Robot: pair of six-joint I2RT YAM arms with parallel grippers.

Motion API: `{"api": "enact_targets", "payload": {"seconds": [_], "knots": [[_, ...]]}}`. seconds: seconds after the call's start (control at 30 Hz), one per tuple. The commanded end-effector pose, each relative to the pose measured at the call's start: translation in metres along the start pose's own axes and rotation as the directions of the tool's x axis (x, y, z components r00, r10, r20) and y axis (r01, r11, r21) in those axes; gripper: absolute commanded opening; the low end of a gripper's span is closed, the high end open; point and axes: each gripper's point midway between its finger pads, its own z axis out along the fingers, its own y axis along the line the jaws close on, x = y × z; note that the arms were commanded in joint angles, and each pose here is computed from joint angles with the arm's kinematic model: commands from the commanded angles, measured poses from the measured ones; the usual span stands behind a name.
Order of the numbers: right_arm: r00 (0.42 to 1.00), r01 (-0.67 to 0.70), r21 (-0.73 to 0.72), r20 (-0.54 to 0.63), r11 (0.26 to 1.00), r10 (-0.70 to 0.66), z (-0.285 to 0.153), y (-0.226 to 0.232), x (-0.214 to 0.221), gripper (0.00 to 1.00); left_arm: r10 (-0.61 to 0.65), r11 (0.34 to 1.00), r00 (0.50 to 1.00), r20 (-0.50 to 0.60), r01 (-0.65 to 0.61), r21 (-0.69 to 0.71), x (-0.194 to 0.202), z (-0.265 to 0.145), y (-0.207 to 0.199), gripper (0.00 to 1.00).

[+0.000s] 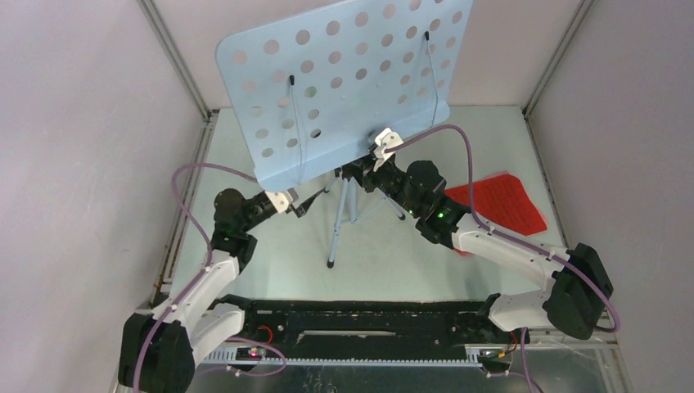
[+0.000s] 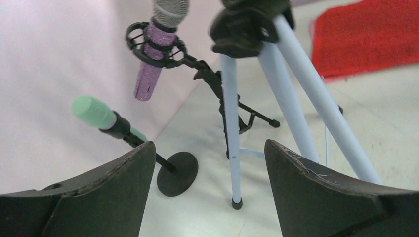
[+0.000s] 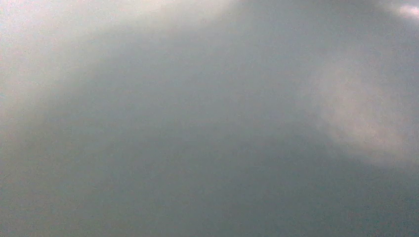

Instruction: Pack up the instrument practice props

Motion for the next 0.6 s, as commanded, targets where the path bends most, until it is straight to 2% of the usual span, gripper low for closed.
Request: {"api": "enact_targets", "payload": {"seconds": [0.0,0.03,0.1,0.2,0.4,0.57], "knots": [[0.994,-0.024,-0.079,-0.104,0.997,0.016,-0.008,0.021,0.029,0.0,0.227,0.957,0.963,0.144,-0.248,0.151,-0.022,0.005,-0.015,0.89],[0.994,-0.021,-0.079,-0.105,0.997,0.012,-0.008,0.021,0.029,0.0,0.232,0.948,0.955,0.184,-0.264,0.177,-0.029,0.006,-0.018,0.89],[0.994,-0.015,-0.075,-0.11,0.997,0.006,-0.008,0.019,0.031,0.0,0.247,0.922,0.936,0.249,-0.306,0.237,-0.04,0.009,-0.026,0.79],[0.993,-0.014,-0.074,-0.117,0.997,0.005,-0.008,0.019,0.033,0.0,0.29,0.887,0.905,0.312,-0.376,0.269,-0.049,0.014,-0.034,0.75],[0.992,-0.012,-0.067,-0.127,0.998,0.003,-0.006,0.018,0.038,0.0,0.458,0.85,0.838,0.297,-0.511,0.129,-0.058,0.016,-0.019,0.78],[0.991,-0.017,-0.064,-0.13,0.998,0.008,-0.006,0.018,0.039,0.0,0.511,0.818,0.791,0.336,-0.568,0.094,-0.081,0.019,-0.012,0.75]]}}
